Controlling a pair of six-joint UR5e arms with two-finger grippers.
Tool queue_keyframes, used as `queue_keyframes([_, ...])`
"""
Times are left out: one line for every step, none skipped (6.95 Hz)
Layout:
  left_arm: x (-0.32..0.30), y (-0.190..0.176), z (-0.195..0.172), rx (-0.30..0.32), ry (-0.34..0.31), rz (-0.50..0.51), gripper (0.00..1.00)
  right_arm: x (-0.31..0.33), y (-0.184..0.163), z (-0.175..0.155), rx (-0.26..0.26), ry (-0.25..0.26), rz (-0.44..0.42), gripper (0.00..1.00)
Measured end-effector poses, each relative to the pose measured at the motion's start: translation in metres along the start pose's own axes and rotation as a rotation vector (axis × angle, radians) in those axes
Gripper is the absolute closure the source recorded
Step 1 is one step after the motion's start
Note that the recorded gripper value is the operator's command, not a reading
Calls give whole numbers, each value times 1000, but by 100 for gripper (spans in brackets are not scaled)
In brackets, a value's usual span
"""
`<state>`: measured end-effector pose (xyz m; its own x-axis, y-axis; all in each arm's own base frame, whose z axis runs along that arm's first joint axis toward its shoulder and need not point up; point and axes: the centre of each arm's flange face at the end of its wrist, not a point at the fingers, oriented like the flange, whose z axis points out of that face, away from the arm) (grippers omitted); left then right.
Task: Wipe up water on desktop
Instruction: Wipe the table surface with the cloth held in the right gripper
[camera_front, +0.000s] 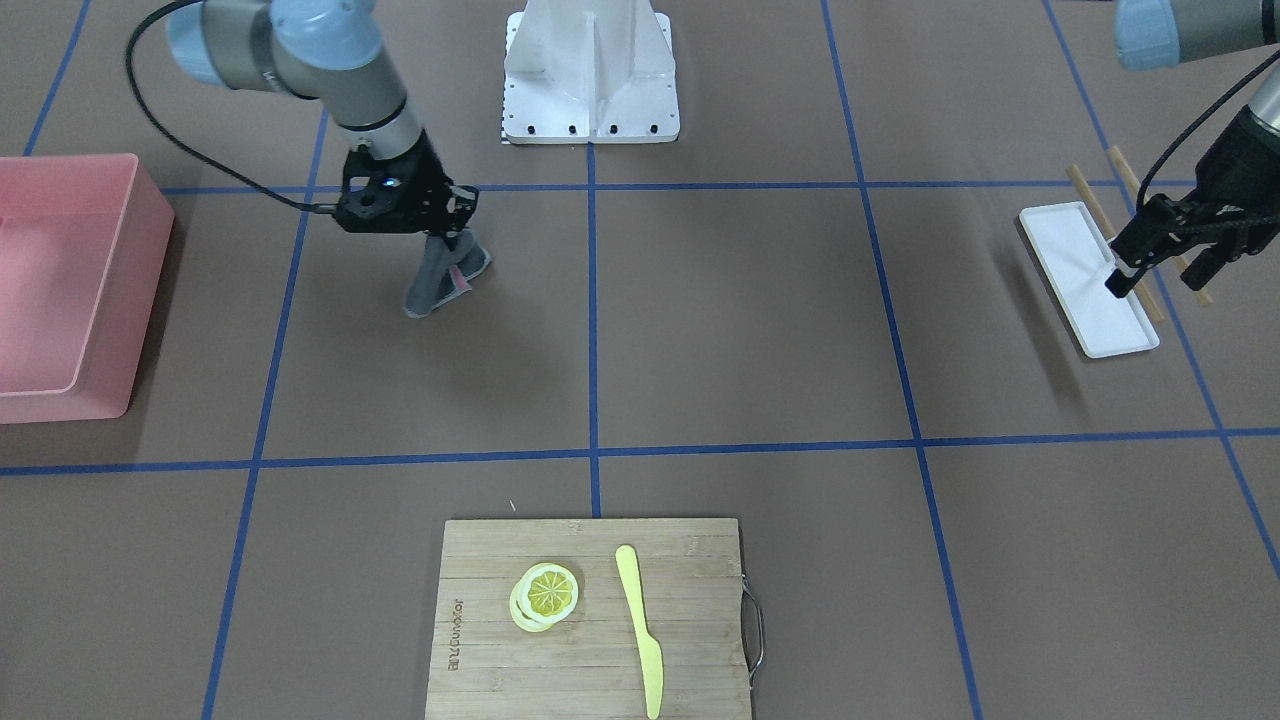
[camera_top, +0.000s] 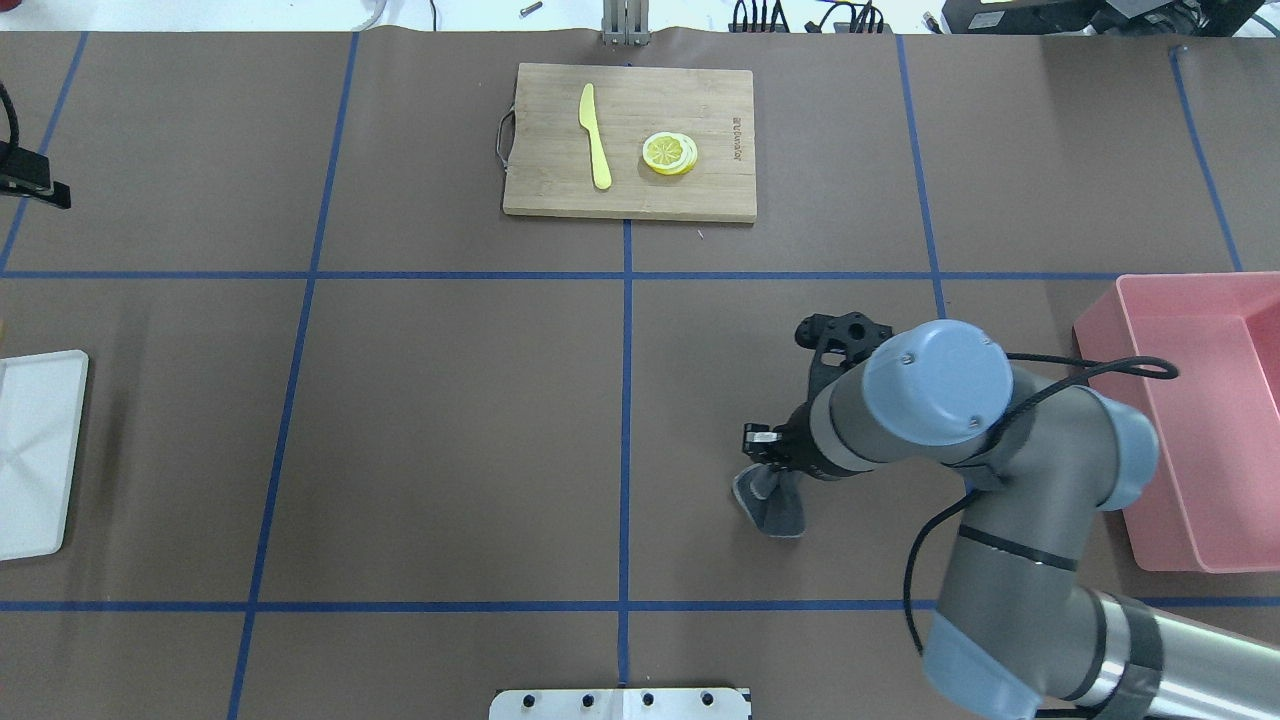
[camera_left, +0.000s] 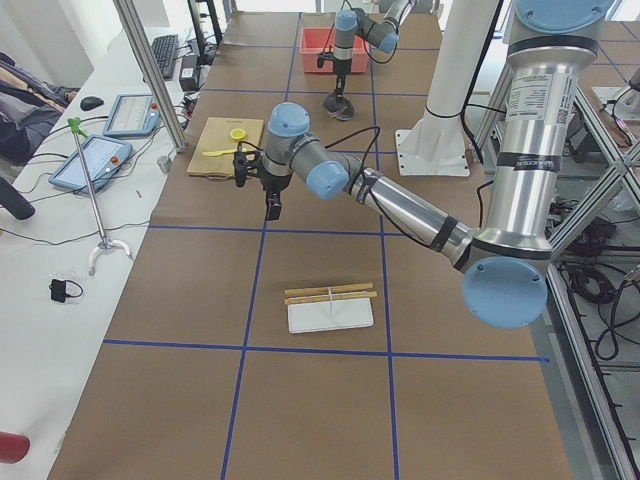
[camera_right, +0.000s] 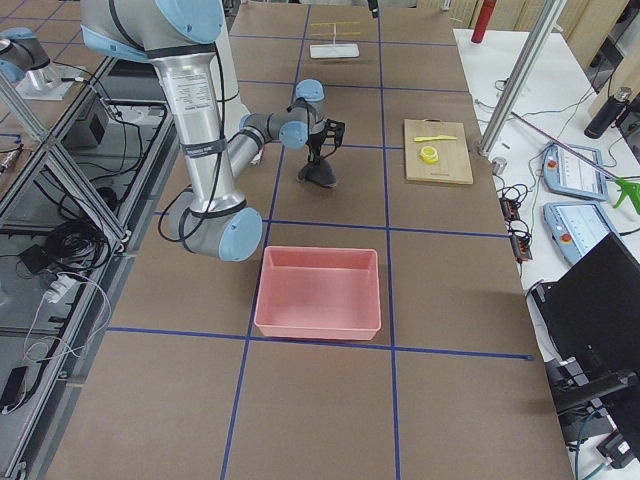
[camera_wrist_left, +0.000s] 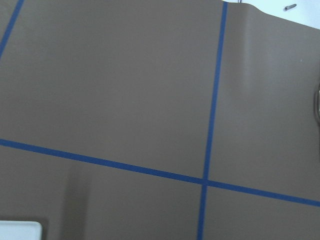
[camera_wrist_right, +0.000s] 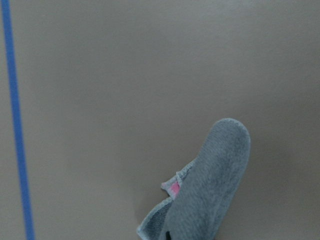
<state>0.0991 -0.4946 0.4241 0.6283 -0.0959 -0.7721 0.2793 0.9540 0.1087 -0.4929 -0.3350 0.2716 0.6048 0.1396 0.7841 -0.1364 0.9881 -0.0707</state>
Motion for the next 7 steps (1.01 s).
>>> queue_keyframes([-25, 2, -2, 0, -25, 64, 2, -41, 14, 4, -4, -16, 19, 100])
queue_keyframes([-47, 4, -6, 2, -45, 118, 2, -59, 15, 5, -4, -22, 40, 100])
queue_keyframes([-65, 6, -10, 3, -61, 158, 2, -37, 3, 0, -2, -7, 54, 100])
queue_keyframes([-75, 7, -12, 4, -71, 174, 2, 15, -18, -12, -11, 22, 43, 100])
queue_keyframes([-79, 7, -12, 2, -75, 178, 2, 80, -44, -29, -28, 62, 8, 100])
queue_keyframes([-82, 6, -12, 1, -77, 178, 2, 137, -63, -39, -38, 106, -32, 100])
queue_keyframes([-83, 6, -12, 0, -79, 175, 2, 174, -73, -43, -43, 141, -74, 100])
